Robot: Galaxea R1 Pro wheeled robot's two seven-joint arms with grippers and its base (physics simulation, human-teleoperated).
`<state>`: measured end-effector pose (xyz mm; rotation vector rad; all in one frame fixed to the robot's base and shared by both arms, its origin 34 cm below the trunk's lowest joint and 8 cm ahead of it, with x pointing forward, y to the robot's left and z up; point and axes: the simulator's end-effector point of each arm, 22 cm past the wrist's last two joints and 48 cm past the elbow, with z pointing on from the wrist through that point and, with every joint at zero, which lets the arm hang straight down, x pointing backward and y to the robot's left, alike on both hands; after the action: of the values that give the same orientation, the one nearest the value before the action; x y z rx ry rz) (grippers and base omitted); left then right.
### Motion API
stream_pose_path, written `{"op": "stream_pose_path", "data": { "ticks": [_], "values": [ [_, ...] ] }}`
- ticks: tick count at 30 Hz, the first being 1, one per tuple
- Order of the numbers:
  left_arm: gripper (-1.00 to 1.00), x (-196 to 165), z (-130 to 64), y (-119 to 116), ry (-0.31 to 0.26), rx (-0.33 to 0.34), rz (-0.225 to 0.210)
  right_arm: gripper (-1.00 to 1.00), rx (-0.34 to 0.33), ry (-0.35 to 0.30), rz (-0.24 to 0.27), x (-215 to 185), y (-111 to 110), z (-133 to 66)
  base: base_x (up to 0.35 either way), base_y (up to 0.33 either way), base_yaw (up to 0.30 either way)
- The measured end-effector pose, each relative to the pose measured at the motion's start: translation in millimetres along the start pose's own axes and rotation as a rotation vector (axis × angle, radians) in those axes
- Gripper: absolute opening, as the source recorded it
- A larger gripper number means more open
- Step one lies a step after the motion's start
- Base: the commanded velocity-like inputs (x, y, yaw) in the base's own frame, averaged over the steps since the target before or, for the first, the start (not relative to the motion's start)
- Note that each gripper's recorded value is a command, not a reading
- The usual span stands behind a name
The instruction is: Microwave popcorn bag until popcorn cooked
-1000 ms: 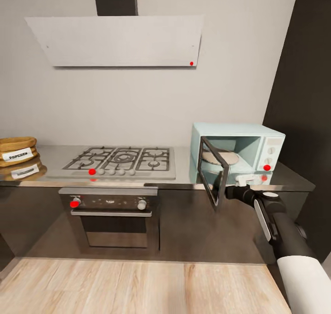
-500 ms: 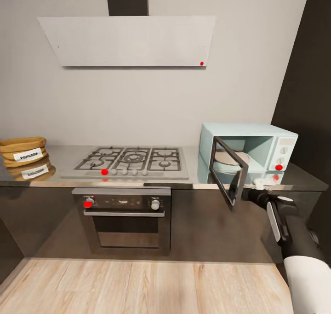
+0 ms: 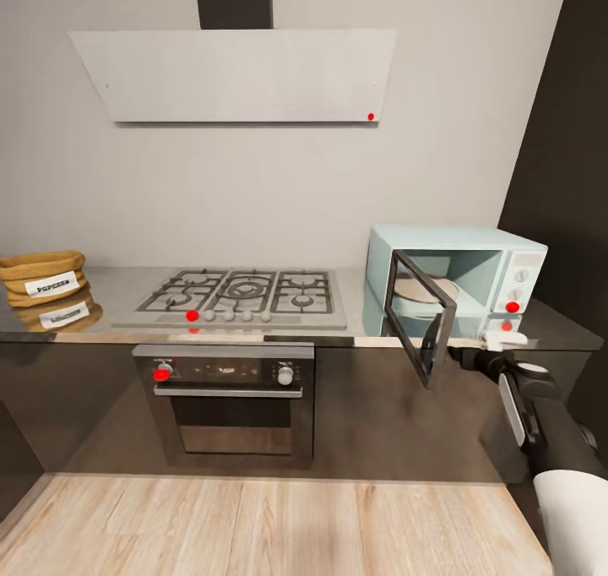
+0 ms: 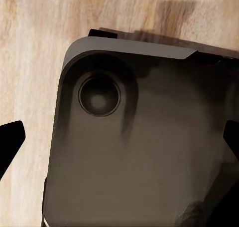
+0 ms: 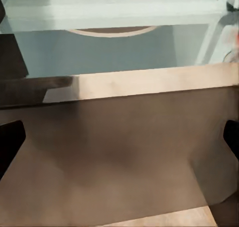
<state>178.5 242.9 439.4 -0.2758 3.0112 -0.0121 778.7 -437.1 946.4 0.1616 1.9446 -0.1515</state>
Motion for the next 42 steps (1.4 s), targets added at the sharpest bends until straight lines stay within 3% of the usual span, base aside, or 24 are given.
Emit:
{"op": "stream_pose_path", "data": {
  "ticks": [3,6,10,13,17,19,20,22,25,26,29,31,36,42],
  "values": [
    [1.0,0,0.0,0,0.0,0.0,0.0,1.0,-0.002,0.032,0.006,14,-1,4.2,0.0,0.0,0.0],
    [1.0,0,0.0,0,0.0,0.0,0.001,1.0,-0.001,0.132,-0.003,60,0,14.4,0.0,0.0,0.0],
    [1.0,0,0.0,1,0.0,-0.001,-0.001,1.0,-0.022,0.326,-0.062,183,9,26.3,0.0,0.0,0.0],
    [1.0,0,0.0,1,0.001,-0.002,-0.006,1.0,-0.065,0.478,-0.124,280,24,10.8,0.0,0.0,0.0],
    [1.0,0,0.0,2,0.001,-0.003,-0.01,1.0,-0.149,0.675,-0.155,394,47,-39.4,0.0,0.0,0.0],
    [1.0,0,0.0,2,-0.001,-0.004,-0.013,1.0,-0.173,0.736,-0.148,422,57,-58.7,0.0,0.0,0.0],
    [1.0,-1,0.0,2,-0.001,-0.004,-0.014,1.0,-0.189,0.778,-0.147,446,64,-76.7,0.0,0.0,0.0],
    [1.0,-1,0.0,2,-0.001,-0.004,-0.015,1.0,-0.229,0.884,-0.162,515,82,-134.7,0.0,0.0,0.0],
    [1.0,0,0.0,2,0.0,-0.005,-0.016,1.0,-0.299,0.89,-0.218,567,106,-186.8,0.0,0.0,0.0],
    [1.0,0,0.0,2,0.0,-0.005,-0.016,1.0,-0.311,0.881,-0.23,579,108,-200.5,0.0,0.0,0.0],
    [1.0,0,0.0,2,0.0,-0.005,-0.016,1.0,-0.329,0.924,-0.25,634,100,-274.0,0.0,0.0,0.0],
    [1.0,0,0.0,2,-0.001,-0.005,-0.016,1.0,-0.322,0.952,-0.239,646,96,-293.5,0.0,0.0,0.0],
    [1.0,-1,0.0,3,-0.001,-0.006,-0.018,1.0,-0.253,1.013,-0.15,667,86,-326.9,0.0,0.0,0.089],
    [1.0,1,0.0,2,0.002,-0.004,-0.013,1.0,-0.208,1.017,-0.157,670,77,-330.5,0.0,0.0,0.263]
  ]
}}
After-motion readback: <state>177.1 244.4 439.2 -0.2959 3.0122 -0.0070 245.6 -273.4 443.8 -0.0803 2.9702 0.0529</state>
